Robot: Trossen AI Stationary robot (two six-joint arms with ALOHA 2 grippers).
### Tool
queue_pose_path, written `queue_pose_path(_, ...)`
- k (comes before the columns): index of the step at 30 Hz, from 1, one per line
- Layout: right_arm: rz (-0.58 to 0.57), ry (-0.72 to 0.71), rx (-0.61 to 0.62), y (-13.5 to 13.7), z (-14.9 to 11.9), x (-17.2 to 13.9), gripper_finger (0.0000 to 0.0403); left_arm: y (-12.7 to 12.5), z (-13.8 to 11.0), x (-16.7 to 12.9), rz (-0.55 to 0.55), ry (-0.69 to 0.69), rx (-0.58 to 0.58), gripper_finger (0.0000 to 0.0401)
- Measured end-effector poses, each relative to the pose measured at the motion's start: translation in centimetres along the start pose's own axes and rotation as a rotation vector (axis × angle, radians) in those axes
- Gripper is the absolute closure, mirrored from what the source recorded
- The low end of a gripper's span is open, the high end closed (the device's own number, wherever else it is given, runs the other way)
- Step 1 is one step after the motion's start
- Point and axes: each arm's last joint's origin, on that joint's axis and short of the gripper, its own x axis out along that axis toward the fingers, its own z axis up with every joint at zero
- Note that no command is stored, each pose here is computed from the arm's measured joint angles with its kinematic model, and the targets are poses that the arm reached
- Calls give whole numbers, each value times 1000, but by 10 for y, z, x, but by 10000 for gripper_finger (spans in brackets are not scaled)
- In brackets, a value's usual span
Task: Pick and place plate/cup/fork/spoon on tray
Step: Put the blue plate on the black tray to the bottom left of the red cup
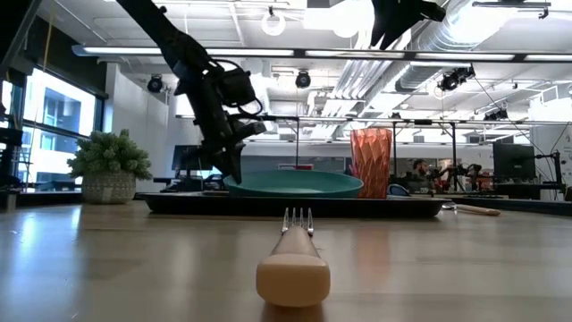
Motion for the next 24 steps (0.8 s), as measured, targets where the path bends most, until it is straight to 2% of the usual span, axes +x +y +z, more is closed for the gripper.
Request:
queue_pose_path(19, 1, 1, -1, 0, 0, 0, 304, 2, 1, 0, 8, -4, 0, 393)
queue_pose_path(24, 8, 7, -1, 0, 0, 0, 304, 2, 1, 0, 3, 0, 0, 373)
